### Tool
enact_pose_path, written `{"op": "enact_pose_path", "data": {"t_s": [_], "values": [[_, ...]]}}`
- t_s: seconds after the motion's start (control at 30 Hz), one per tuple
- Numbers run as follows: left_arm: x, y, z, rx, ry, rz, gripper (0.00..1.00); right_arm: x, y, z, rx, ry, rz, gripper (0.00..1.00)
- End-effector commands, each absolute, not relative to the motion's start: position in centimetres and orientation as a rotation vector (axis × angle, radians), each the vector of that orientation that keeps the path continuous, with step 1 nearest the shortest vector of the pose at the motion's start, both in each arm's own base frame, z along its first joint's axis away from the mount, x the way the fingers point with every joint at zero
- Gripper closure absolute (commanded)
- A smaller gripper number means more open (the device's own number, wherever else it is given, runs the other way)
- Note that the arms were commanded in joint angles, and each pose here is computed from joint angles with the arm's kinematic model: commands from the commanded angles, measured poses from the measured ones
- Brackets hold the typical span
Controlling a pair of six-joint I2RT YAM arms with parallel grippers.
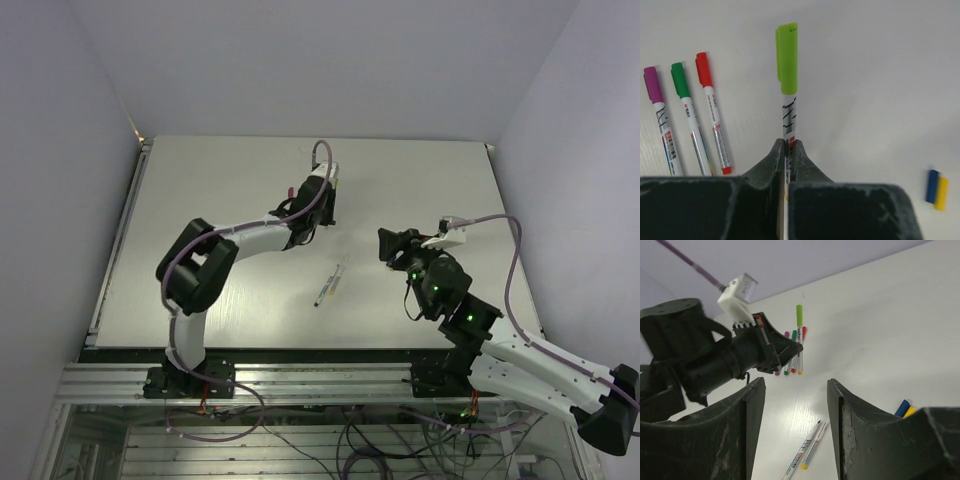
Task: Insert the pens into the pen caps
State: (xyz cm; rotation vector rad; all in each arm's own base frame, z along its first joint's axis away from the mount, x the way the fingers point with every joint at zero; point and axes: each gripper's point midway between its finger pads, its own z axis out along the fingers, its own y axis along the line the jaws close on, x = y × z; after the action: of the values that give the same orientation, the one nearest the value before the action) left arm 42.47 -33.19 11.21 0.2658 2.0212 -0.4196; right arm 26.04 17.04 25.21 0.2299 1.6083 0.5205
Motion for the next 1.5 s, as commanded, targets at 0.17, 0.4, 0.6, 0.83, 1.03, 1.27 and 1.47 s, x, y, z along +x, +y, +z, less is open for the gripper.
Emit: {"op": "enact_pose_path", "data": {"t_s": [0.17,0.4,0.6,0.83,1.03,1.27,1.47], "values": [[46.5,-31.3,6.8,0.261,2.168,-0.258,0.93,25.7,15.4,23.7,0.286,1.646,0.458,0.48],[48.3,-30.8,5.0,0.245,2.201,-0.246,0.93,25.9,15.8,22.8,0.28,1.665,0.456,0.48],[49.0,-30.6,3.4,0.224,2.242,-0.228,0.93,26.0,16.0,22.4,0.278,1.68,0.446,0.48],[48.7,-30.7,2.2,0.186,2.285,-0.251,0.93,26.0,16.3,21.9,0.279,1.686,0.454,0.48],[48.4,-30.8,2.0,0.16,2.293,-0.278,0.85,26.1,16.5,21.7,0.268,1.692,0.46,0.48],[48.8,-31.2,4.2,0.165,2.245,-0.308,0.75,26.1,16.6,21.6,0.26,1.69,0.458,0.48],[49.4,-31.3,7.0,0.166,2.195,-0.309,0.68,26.2,16.6,21.9,0.25,1.682,0.446,0.48]]}}
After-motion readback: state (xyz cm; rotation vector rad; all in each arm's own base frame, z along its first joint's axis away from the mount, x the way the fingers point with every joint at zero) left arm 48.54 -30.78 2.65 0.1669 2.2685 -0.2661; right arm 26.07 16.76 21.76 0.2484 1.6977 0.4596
